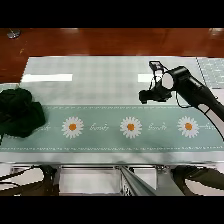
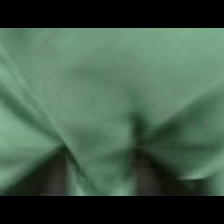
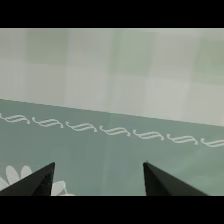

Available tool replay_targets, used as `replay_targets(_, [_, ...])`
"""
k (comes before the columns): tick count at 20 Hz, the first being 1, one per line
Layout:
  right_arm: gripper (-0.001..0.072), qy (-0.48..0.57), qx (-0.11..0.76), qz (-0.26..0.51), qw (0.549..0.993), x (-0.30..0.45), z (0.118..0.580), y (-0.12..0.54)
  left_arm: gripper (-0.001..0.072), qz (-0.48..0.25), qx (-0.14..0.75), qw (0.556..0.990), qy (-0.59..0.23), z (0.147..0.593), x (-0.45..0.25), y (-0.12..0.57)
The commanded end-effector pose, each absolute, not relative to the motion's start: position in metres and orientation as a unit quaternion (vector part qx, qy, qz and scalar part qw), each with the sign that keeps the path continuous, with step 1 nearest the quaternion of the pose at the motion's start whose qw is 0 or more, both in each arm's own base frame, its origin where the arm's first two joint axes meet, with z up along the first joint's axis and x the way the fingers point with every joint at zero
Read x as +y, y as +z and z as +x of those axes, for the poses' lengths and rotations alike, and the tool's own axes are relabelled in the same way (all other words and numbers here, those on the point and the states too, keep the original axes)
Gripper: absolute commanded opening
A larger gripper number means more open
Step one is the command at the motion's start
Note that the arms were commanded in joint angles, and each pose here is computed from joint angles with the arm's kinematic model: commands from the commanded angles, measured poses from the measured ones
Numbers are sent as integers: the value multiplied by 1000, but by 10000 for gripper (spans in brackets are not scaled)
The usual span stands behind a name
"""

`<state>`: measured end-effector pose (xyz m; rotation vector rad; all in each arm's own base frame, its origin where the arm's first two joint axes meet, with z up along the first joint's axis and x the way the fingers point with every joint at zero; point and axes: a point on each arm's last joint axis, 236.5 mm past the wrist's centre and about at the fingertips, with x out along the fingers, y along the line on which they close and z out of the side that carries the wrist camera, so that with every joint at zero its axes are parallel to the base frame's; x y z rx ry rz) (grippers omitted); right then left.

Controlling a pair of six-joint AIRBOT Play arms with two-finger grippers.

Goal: Fold the shirts.

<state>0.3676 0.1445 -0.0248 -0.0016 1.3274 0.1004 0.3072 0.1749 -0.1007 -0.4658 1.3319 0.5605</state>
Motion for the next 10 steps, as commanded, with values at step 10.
replay_targets(10, [622,22,385,58,921,100,357,168,29,-303,236,915,-124,435,-4,243])
